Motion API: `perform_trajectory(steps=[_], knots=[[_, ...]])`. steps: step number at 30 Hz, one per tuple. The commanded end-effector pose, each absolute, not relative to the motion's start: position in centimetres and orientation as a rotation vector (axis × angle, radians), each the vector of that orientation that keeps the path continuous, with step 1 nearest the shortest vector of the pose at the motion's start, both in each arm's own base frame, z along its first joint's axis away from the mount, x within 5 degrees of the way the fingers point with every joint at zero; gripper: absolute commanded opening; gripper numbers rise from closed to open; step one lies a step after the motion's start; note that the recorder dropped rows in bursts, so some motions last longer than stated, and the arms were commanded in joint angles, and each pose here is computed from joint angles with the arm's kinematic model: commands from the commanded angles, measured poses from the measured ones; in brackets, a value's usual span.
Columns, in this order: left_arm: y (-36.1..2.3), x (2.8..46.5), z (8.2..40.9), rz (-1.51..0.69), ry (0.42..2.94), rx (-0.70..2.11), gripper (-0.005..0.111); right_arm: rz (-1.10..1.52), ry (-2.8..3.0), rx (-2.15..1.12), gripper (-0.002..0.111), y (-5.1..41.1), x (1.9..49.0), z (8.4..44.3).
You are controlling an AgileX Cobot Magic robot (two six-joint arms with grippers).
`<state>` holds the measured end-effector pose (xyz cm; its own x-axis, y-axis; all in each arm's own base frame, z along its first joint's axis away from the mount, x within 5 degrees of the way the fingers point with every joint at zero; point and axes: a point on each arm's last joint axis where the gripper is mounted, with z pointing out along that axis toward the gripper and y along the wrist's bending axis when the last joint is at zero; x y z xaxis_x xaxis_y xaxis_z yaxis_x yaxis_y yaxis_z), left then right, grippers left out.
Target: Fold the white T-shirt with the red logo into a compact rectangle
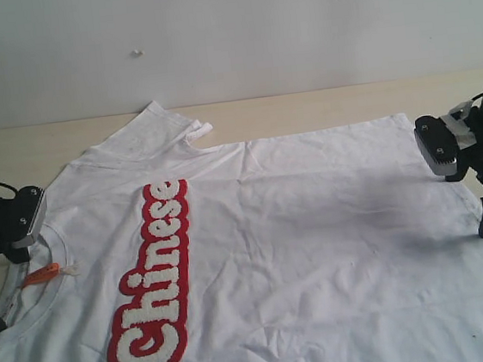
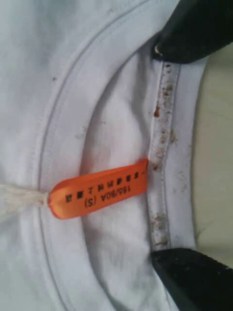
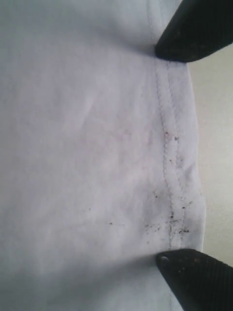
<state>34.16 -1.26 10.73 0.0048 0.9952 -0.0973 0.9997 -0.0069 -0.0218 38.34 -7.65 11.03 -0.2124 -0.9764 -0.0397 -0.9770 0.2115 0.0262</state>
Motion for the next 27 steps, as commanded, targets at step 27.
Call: perform_trajectory(steps=[27], knots=[[-0.97,33.68,8.78,-0.161,2.189,2.237,0.105,-0.028,2.391,-1.986,0.105,-8.12,38.98,10.14]])
